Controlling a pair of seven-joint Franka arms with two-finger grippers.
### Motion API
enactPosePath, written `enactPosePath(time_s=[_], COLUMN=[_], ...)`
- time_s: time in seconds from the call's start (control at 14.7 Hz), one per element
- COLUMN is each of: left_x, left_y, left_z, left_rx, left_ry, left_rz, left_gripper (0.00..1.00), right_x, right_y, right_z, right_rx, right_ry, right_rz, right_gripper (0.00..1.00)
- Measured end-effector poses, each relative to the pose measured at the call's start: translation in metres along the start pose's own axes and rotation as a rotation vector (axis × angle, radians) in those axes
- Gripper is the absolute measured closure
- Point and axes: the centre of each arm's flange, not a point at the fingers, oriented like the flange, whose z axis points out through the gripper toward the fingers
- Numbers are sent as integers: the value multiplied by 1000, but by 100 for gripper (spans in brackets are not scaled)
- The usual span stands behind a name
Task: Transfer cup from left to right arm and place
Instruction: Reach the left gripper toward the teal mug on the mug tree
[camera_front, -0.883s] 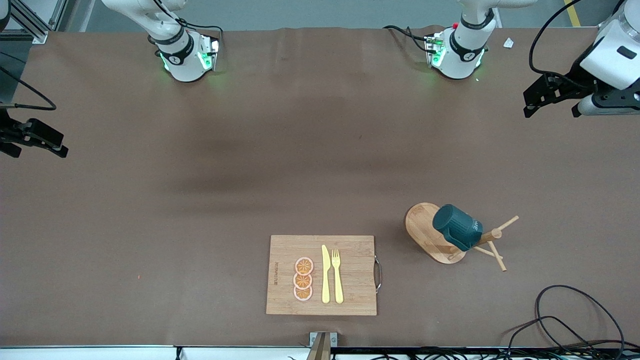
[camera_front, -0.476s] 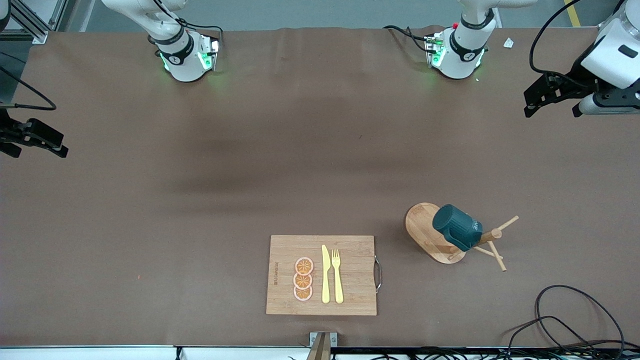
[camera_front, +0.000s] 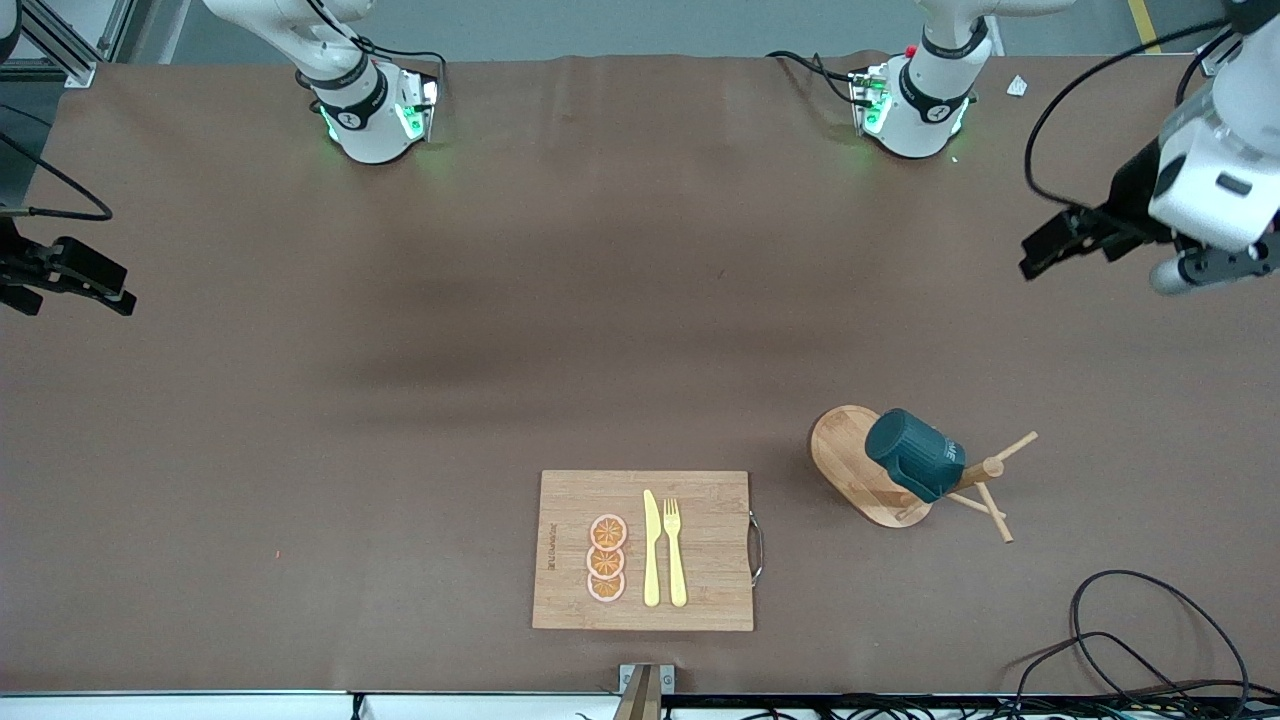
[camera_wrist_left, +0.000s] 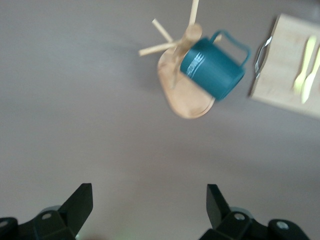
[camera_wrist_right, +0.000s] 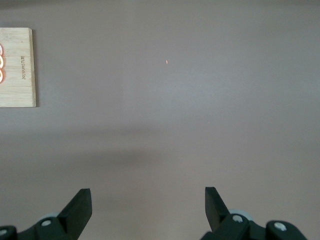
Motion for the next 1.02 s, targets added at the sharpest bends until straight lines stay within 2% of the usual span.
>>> enactPosePath(time_s=[0.48, 0.68, 0.82, 1.02], left_x=[72, 96, 108, 112], left_y=[18, 10, -4, -11], left_z=[95, 123, 143, 173], left_rx=[-170, -306, -379, -423], left_ry=[-34, -88, -111, -124], left_rz=[-449, -625, -708, -776], left_gripper=[0, 0, 0, 0], right_x=[0, 0, 0, 0], right_y=[0, 0, 0, 0], right_z=[0, 0, 0, 0], right_rx=[0, 0, 0, 0], right_ry=[1, 1, 1, 1], right_rz=[0, 0, 0, 0], right_gripper=[0, 0, 0, 0])
